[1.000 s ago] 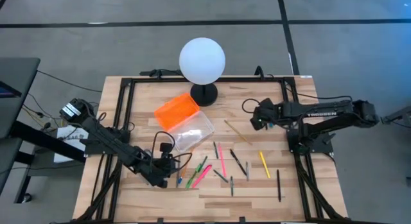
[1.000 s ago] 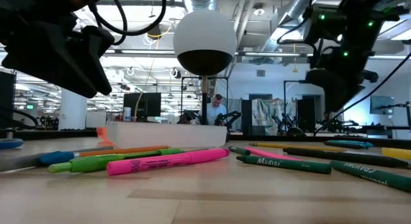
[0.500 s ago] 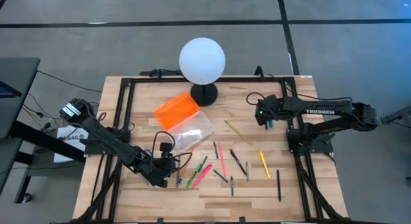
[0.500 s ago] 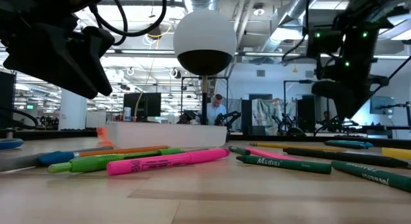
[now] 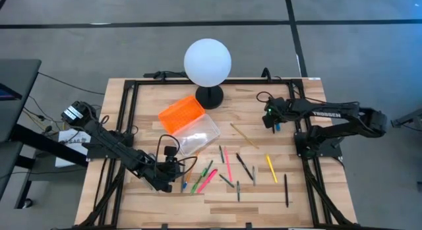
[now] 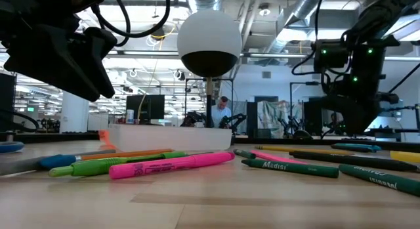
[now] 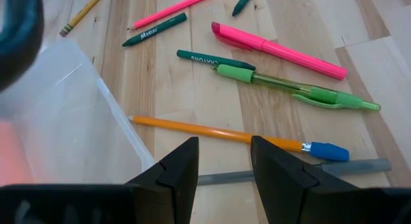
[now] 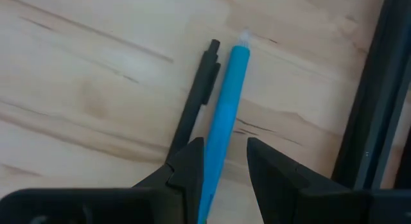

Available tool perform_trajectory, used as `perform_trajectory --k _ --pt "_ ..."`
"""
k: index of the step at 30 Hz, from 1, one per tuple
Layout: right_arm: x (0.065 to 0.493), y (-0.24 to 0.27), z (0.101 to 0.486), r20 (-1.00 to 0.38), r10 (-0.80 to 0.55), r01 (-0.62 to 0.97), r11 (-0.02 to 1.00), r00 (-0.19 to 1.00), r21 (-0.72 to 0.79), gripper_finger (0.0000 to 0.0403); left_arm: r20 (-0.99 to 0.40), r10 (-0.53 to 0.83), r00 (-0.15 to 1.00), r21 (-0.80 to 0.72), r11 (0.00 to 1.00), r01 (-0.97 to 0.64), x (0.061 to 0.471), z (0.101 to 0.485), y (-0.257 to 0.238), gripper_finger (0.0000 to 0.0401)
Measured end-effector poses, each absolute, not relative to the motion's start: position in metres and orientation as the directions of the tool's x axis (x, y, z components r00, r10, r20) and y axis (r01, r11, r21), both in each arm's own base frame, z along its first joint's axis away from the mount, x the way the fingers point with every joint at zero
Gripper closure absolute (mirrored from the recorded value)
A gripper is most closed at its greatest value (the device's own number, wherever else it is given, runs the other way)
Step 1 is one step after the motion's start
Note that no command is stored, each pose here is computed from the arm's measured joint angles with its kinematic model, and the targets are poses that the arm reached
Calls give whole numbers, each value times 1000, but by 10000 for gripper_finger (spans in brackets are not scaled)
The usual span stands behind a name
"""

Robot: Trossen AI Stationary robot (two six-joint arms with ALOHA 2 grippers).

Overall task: Pick & place school supplies into a supply box
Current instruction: Put the blue pen into the orange supply box

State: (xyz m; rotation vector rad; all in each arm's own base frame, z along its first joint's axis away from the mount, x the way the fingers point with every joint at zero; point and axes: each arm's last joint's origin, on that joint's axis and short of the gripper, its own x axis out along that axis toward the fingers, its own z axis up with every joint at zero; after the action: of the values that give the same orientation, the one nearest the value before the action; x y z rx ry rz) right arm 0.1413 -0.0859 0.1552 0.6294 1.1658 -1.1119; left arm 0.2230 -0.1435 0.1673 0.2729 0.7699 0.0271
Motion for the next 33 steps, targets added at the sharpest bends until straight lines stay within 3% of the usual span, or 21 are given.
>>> perform_trajectory --k 21,33 --pt "151 -99 121 -958 -248 895 380 -143 -232 291 -703 148 695 250 967 48 220 165 -141 264" --pt "152 -98 121 -965 -232 892 399 -126 -213 375 -703 156 693 253 967 39 220 165 -141 264"
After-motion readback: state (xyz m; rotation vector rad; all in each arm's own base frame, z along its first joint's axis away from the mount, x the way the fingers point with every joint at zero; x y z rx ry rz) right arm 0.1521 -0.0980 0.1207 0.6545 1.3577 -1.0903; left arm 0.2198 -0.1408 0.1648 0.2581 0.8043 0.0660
